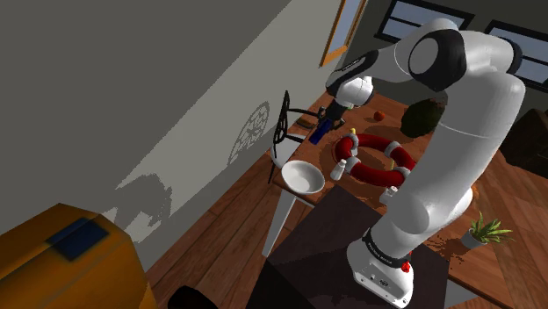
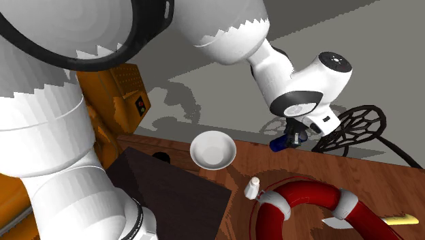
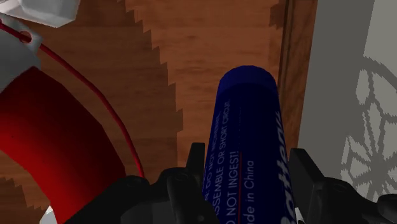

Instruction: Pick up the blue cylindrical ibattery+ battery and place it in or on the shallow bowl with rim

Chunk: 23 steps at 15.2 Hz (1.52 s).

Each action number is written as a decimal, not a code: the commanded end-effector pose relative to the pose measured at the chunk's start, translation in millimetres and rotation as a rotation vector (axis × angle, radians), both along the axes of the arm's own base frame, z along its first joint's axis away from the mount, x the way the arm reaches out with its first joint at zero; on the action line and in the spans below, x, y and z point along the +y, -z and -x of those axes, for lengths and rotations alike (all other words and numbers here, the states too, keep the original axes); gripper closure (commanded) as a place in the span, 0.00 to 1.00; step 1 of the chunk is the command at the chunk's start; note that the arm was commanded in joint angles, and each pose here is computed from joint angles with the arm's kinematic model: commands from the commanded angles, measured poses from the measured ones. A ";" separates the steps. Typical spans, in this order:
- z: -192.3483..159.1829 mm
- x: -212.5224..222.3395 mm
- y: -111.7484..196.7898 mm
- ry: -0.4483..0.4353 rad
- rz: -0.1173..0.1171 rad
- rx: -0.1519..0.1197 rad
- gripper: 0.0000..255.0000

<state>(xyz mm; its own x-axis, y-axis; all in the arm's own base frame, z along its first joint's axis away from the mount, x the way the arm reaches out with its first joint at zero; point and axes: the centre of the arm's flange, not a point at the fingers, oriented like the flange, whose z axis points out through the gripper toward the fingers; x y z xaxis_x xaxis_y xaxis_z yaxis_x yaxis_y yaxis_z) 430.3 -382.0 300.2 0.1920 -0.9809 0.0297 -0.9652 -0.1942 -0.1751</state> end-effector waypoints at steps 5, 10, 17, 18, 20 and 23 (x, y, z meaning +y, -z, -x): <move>26.0 72.9 -3.8 0.000 0.000 0.000 1.00; 47.5 135.2 -6.6 0.000 0.000 0.000 1.00; 77.7 222.4 -10.6 0.000 0.000 0.000 1.00; 82.0 234.8 -11.2 0.000 0.000 0.000 1.00; 89.0 255.1 -6.9 0.000 0.000 0.000 1.00; 89.0 255.1 9.0 0.000 0.000 0.000 1.00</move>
<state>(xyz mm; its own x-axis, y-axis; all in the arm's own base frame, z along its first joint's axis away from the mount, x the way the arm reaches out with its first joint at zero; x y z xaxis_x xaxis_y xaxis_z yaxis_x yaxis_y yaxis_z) 342.0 -128.4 296.5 0.1926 -0.9809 0.0290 -0.9653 -0.1946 -0.1741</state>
